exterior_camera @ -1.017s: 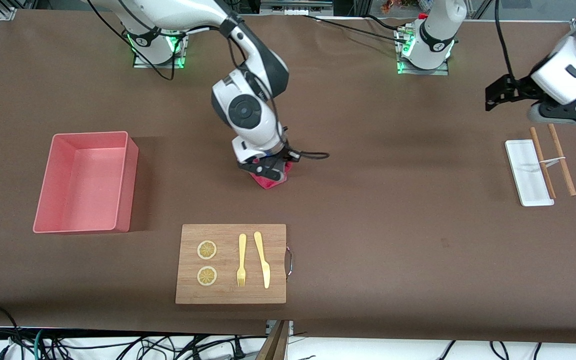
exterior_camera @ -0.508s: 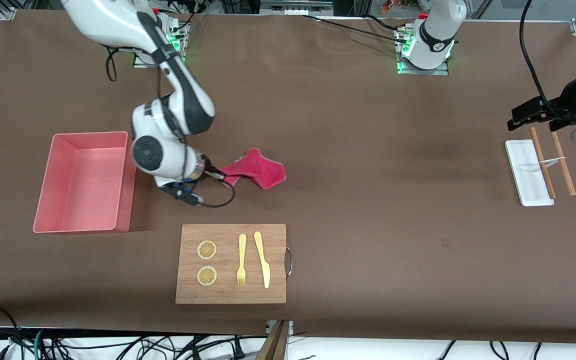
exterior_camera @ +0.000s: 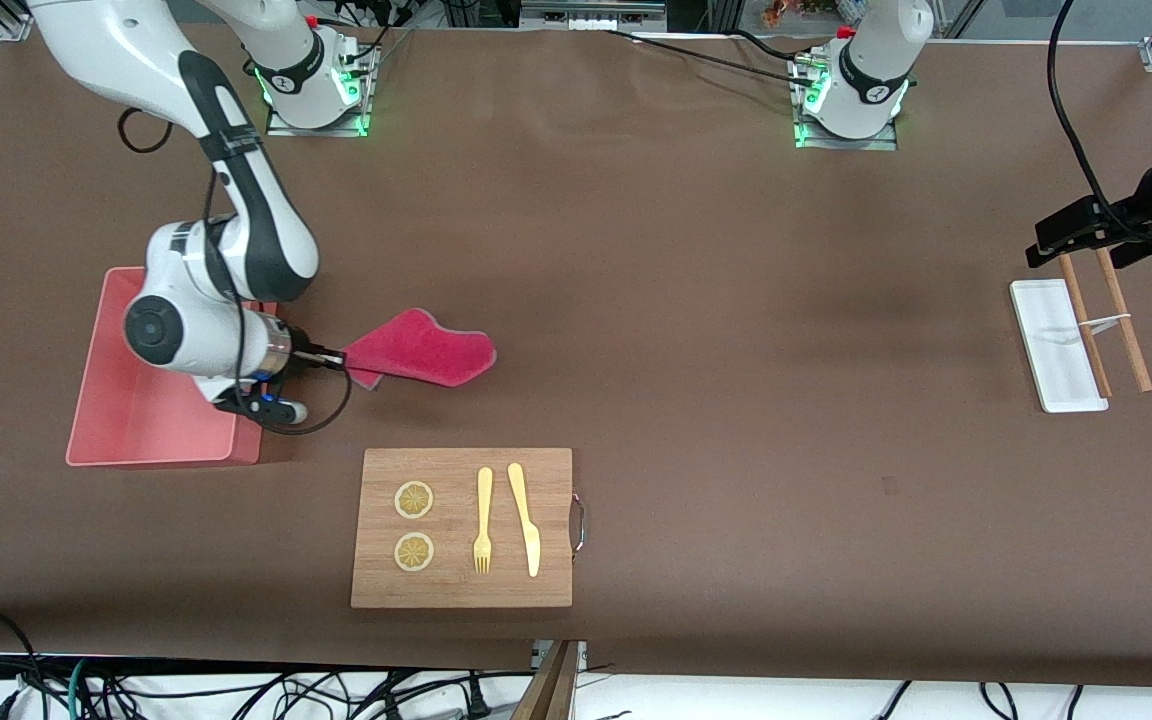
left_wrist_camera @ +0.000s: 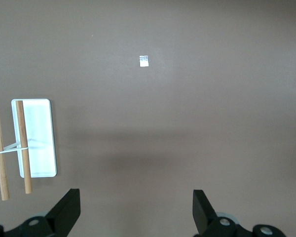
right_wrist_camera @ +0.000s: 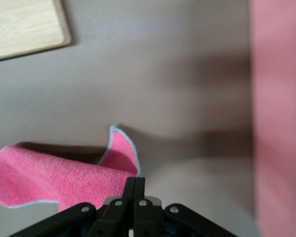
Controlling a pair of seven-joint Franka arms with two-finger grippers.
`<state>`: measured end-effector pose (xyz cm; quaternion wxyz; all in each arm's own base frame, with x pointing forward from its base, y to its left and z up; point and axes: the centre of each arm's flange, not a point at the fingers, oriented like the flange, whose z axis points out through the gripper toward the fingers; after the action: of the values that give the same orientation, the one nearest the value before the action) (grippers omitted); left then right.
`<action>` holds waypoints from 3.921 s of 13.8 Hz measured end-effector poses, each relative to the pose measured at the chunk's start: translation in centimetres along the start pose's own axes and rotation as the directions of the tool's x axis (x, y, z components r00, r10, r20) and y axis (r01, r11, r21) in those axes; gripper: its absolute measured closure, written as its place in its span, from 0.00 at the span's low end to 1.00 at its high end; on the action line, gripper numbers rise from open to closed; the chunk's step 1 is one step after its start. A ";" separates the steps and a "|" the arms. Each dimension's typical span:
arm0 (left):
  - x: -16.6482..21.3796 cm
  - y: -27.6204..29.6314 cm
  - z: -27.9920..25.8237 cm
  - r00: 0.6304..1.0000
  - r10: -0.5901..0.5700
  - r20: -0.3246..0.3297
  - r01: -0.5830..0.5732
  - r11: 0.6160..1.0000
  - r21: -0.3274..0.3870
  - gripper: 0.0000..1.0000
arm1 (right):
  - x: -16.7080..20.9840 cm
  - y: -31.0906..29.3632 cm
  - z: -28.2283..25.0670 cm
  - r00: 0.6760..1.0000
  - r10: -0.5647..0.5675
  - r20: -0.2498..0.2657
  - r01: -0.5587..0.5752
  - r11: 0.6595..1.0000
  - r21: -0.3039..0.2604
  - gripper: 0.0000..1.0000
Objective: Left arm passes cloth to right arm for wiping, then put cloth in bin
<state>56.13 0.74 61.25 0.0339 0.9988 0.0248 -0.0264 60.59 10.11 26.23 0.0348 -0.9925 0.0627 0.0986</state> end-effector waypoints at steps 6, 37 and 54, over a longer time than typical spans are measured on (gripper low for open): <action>-1.5 0.5 -0.8 1.000 0.012 0.006 -0.012 1.000 0.000 0.00 | -1.4 3.7 -6.8 0.996 -0.092 -0.020 0.090 0.991 -0.096 0.99; -1.4 0.3 -0.6 1.000 0.010 0.004 -0.010 1.000 0.000 0.00 | -4.5 15.1 -20.2 0.980 -0.165 -0.111 0.144 0.974 -0.175 0.34; -1.4 0.1 -0.5 1.000 0.012 0.006 -0.012 0.999 0.037 0.00 | -13.0 7.8 -28.9 0.978 -0.172 -0.121 0.168 0.985 -0.044 0.00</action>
<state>54.79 0.62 61.84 0.0155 0.9993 0.0184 -0.0295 52.49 1.58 56.66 0.0227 -0.9989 -0.0221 0.0345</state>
